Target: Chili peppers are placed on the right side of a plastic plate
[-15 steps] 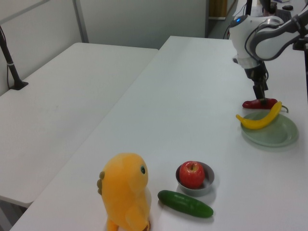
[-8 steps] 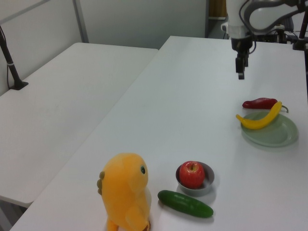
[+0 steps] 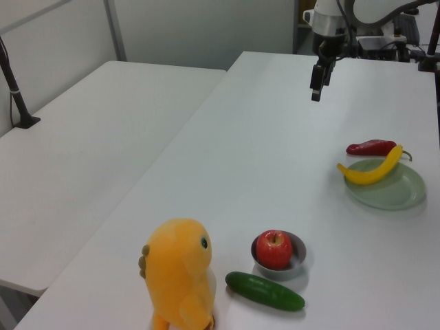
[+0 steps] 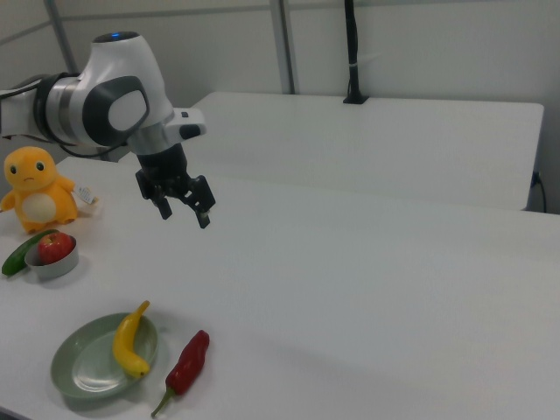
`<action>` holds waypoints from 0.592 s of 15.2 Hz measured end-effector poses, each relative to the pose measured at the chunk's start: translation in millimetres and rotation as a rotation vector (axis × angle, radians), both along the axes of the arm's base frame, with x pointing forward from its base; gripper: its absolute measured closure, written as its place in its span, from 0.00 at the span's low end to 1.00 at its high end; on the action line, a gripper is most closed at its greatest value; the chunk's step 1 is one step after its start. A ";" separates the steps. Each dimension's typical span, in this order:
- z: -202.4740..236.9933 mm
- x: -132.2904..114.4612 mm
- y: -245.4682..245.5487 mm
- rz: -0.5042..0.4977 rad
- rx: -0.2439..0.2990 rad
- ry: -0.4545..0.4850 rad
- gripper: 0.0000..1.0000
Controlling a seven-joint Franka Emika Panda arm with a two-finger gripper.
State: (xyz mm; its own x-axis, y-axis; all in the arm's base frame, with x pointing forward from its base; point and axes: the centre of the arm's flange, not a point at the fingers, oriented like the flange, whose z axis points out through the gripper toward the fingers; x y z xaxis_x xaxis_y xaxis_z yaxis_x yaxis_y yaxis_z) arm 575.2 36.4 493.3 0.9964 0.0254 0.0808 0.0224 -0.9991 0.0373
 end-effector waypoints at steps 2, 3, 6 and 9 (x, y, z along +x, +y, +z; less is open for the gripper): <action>-2.2 -0.7 19.5 0.011 0.003 0.002 0.00; -3.9 -1.2 29.1 0.014 0.004 0.004 0.00; -8.9 -3.0 52.5 0.028 0.006 0.012 0.00; -13.9 -4.1 66.8 0.048 0.006 0.021 0.00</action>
State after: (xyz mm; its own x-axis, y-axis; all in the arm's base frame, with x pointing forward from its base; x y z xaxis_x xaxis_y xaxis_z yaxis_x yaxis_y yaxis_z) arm 571.1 103.2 479.4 0.9955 0.0732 0.0605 0.0714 -0.9970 0.0303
